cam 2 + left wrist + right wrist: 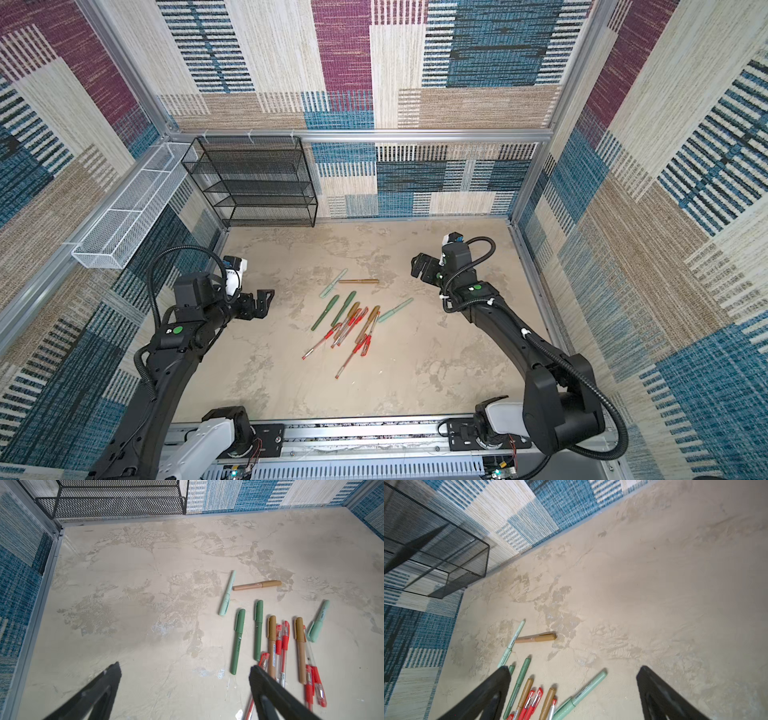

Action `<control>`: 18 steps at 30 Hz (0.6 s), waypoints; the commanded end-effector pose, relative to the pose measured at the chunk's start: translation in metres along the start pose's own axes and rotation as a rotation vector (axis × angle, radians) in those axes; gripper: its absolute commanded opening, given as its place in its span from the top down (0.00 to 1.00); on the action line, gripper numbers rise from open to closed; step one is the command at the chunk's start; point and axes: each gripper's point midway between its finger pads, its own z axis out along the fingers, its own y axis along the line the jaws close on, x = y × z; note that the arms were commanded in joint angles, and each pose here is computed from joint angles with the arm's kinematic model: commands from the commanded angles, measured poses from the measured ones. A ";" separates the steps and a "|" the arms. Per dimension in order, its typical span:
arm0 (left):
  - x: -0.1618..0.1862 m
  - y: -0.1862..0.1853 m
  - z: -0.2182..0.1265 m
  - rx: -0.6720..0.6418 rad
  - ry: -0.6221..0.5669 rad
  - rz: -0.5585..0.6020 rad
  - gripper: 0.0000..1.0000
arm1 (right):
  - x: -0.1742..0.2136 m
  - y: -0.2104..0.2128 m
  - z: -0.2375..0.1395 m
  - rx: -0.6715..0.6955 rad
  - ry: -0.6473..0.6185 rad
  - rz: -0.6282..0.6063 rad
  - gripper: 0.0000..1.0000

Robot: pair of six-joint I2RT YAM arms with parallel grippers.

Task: Open the pen caps
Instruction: 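Reach the right gripper to the light-green pen lying apart from the pile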

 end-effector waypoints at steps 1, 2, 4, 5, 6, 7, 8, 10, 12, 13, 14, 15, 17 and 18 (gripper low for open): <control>-0.004 -0.005 0.002 0.032 -0.021 0.018 0.00 | 0.024 -0.008 0.009 0.120 0.080 0.024 0.05; -0.003 -0.006 0.003 0.038 -0.025 0.016 0.00 | 0.030 -0.009 0.012 0.150 0.091 0.033 0.07; -0.003 -0.008 0.005 0.055 -0.030 0.014 0.00 | 0.044 -0.010 0.020 0.203 0.123 0.034 0.08; -0.002 -0.008 0.007 0.058 -0.024 0.011 0.01 | 0.050 -0.010 0.023 0.224 0.140 0.030 0.09; -0.001 -0.006 0.008 0.052 -0.020 0.009 0.01 | 0.056 -0.010 0.026 0.245 0.156 0.024 0.09; 0.000 -0.005 0.009 0.048 -0.014 0.008 0.01 | 0.064 -0.011 0.030 0.270 0.181 0.012 0.09; 0.001 -0.005 0.010 0.046 -0.012 0.006 0.01 | 0.073 -0.010 0.035 0.287 0.209 -0.003 0.10; 0.002 -0.007 0.011 0.057 -0.011 0.005 0.00 | 0.088 -0.008 0.044 0.320 0.253 -0.036 0.10; 0.004 -0.008 0.014 0.066 -0.005 0.003 0.01 | 0.102 -0.008 0.052 0.350 0.275 -0.060 0.10; 0.003 -0.007 0.014 0.061 -0.004 0.003 0.01 | 0.110 -0.009 0.056 0.362 0.289 -0.061 0.10; 0.004 -0.006 0.014 0.056 -0.001 0.004 0.01 | 0.117 -0.012 0.059 0.373 0.304 -0.054 0.10; 0.004 -0.006 0.015 0.052 -0.003 0.009 0.01 | 0.124 -0.012 0.064 0.371 0.319 -0.048 0.10; 0.007 -0.008 0.015 0.056 -0.003 0.022 0.01 | 0.133 -0.013 0.071 0.374 0.335 -0.054 0.11; 0.009 -0.009 0.016 0.062 0.001 0.023 0.01 | 0.134 -0.014 0.074 0.384 0.339 -0.058 0.11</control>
